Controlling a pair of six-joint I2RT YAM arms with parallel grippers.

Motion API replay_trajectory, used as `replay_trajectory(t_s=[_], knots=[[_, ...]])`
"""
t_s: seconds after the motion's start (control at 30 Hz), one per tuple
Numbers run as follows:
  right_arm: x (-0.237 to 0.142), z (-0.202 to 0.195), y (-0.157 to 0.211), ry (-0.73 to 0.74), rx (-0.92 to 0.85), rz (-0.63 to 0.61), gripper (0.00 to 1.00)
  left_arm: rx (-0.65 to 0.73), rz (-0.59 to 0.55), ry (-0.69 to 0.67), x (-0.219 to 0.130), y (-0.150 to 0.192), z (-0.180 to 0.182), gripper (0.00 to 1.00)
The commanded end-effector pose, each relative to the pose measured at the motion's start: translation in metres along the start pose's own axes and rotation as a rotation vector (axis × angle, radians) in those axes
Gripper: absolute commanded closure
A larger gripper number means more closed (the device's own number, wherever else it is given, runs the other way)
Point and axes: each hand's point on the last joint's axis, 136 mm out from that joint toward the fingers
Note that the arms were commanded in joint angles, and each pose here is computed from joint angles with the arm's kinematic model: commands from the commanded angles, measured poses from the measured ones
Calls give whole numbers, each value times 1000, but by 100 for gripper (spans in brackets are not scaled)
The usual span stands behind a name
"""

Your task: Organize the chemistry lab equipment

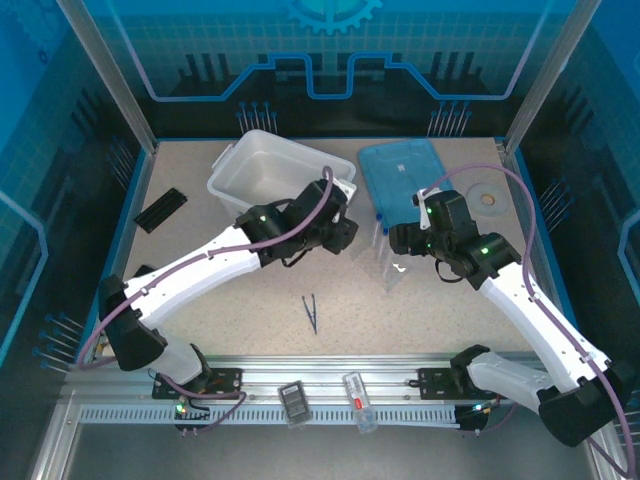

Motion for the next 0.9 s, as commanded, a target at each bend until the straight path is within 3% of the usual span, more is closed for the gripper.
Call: replay_trajectory(t_s=[0.0,0.37,0.87], knots=[[-4,-1,-1,-6,14,-19,18,-19,-61,-33,-7,-32,26,66],[-4,-1,-1,-11,19,-25,18,-96,-121,-211,24,-79,115,66],[-4,-1,-2,-23,24,-25,18,-292,-63,-367,92,-85,223,66]])
Point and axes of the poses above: each hand's point on the last joint's axis, 136 mm out from that joint toward the fingers, its own x axis out along the fingers, its own z axis along the line the jaws close on, y = z × x, and after that the axes turned 12 degrees about -x, right-handed
